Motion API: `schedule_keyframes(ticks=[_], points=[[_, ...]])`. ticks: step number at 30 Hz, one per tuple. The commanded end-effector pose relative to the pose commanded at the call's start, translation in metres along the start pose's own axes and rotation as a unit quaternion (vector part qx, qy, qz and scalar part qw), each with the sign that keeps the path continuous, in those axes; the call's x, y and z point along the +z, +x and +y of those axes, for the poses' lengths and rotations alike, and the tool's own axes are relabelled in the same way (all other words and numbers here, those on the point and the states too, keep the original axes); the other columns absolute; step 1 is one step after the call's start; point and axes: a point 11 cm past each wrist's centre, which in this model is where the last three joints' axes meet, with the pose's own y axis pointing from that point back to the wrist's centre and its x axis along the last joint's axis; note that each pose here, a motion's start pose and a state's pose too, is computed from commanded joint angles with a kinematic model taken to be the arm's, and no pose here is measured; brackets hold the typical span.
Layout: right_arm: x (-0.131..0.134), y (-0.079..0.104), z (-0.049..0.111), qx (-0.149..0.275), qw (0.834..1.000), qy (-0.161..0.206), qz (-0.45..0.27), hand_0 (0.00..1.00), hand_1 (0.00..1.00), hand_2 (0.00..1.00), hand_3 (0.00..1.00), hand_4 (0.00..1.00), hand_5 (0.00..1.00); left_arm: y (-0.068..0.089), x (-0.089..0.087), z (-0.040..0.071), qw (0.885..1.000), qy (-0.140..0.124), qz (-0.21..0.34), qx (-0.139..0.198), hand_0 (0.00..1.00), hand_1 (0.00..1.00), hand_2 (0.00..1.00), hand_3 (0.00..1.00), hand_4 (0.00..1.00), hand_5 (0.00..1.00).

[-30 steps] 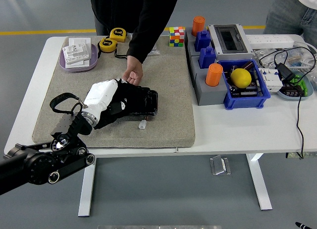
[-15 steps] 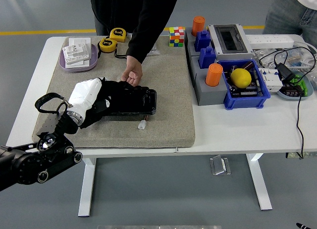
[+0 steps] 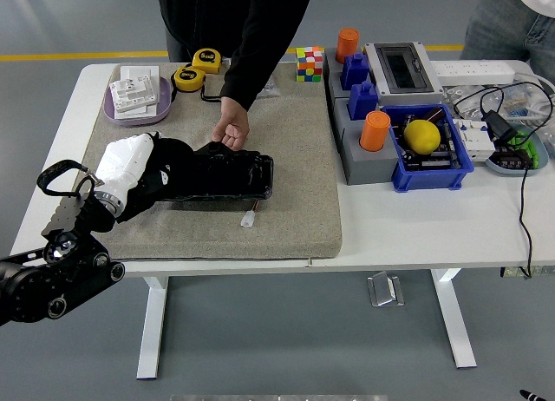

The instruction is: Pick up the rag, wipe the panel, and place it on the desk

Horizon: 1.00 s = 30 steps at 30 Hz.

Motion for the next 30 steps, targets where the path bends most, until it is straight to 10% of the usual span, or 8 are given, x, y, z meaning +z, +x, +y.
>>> schedule_keyframes(ticks=[13, 30], points=[[-0.001, 0.0, 0.0, -0.001, 1.0, 0.0, -0.004, 0.764, 0.586, 0.707, 0.603, 0.998, 0.551, 0.013, -0.011, -0.002, 1.0, 0.012, -0.001, 0.016, 0.195, 0.123, 0.512, 0.502, 0.281, 0.002], [-0.004, 0.0, 0.0, -0.001, 1.0, 0.003, 0.0, 0.762, 0.584, 0.707, 0.603, 0.998, 0.552, -0.004, 0.023, -0.003, 1.0, -0.015, 0.01, -0.003, 0.195, 0.122, 0.511, 0.502, 0.278, 0.002]])
